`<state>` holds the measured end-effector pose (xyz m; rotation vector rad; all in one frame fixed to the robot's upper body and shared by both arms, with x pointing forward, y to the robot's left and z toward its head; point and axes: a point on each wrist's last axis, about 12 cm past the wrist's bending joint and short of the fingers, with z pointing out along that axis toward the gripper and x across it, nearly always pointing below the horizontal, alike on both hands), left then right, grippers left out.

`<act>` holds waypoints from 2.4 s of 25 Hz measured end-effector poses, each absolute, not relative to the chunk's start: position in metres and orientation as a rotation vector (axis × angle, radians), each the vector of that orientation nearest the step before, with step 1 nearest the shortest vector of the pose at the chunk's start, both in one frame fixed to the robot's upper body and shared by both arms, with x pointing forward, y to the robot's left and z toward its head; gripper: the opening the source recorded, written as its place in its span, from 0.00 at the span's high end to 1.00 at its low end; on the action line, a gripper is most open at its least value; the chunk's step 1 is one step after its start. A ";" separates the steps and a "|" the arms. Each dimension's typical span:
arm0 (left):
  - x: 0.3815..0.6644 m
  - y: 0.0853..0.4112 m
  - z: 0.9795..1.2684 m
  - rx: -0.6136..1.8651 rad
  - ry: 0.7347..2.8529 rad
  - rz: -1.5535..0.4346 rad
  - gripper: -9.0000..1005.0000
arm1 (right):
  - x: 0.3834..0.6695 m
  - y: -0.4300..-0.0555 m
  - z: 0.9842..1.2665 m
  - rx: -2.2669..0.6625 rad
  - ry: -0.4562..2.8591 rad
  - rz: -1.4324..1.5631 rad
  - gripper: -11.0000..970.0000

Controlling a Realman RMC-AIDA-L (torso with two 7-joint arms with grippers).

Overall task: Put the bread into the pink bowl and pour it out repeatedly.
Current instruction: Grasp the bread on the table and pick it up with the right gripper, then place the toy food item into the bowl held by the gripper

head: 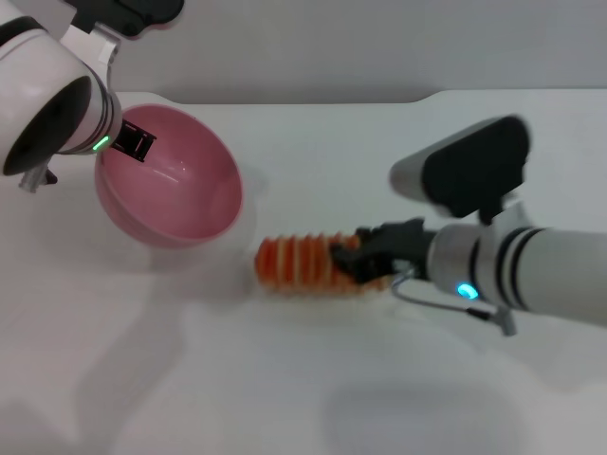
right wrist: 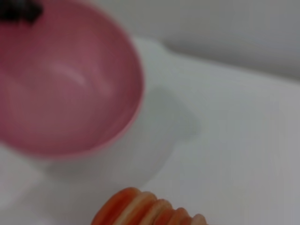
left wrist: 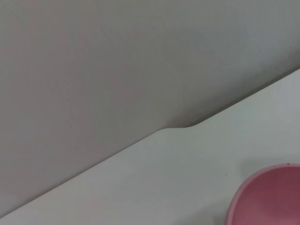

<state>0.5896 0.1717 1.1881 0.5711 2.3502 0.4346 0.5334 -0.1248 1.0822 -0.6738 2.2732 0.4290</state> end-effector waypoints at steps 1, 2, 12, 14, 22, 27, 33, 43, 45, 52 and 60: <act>0.590 0.172 1.188 0.571 2.350 0.434 0.94 | 0.533 -0.129 1.089 -0.664 2.257 0.413 0.58; 0.590 0.172 1.188 0.571 2.350 0.435 0.94 | 0.533 -0.132 1.093 -0.656 2.247 0.399 0.59; 0.592 0.172 1.170 0.591 2.388 0.400 0.94 | 0.531 -0.139 1.160 -0.660 2.082 0.345 0.66; 0.593 0.171 1.166 0.597 2.395 0.384 0.94 | 0.529 -0.137 1.176 -0.671 2.036 0.334 0.67; 0.587 0.146 1.162 0.684 2.363 0.271 0.94 | 0.530 -0.130 1.190 -0.702 1.980 0.320 0.74; 0.586 0.130 1.168 0.733 2.327 0.233 0.94 | 0.533 -0.130 1.179 -0.698 2.008 0.324 0.78; 0.583 0.121 1.173 0.751 2.300 0.180 0.94 | 0.534 -0.129 1.166 -0.677 2.029 0.355 0.82; 0.580 0.113 1.174 0.784 2.276 0.137 0.94 | 0.535 -0.124 1.155 -0.660 2.037 0.399 0.87; 0.579 0.112 1.174 0.785 2.274 0.126 0.94 | 0.535 -0.124 1.151 -0.662 2.049 0.398 0.83; 0.579 0.111 1.174 0.793 2.270 0.074 0.94 | 0.535 -0.129 1.142 -0.637 2.085 0.396 0.55; 0.577 0.111 1.171 0.818 2.271 0.059 0.94 | 0.533 -0.154 1.175 -0.577 1.898 0.214 0.51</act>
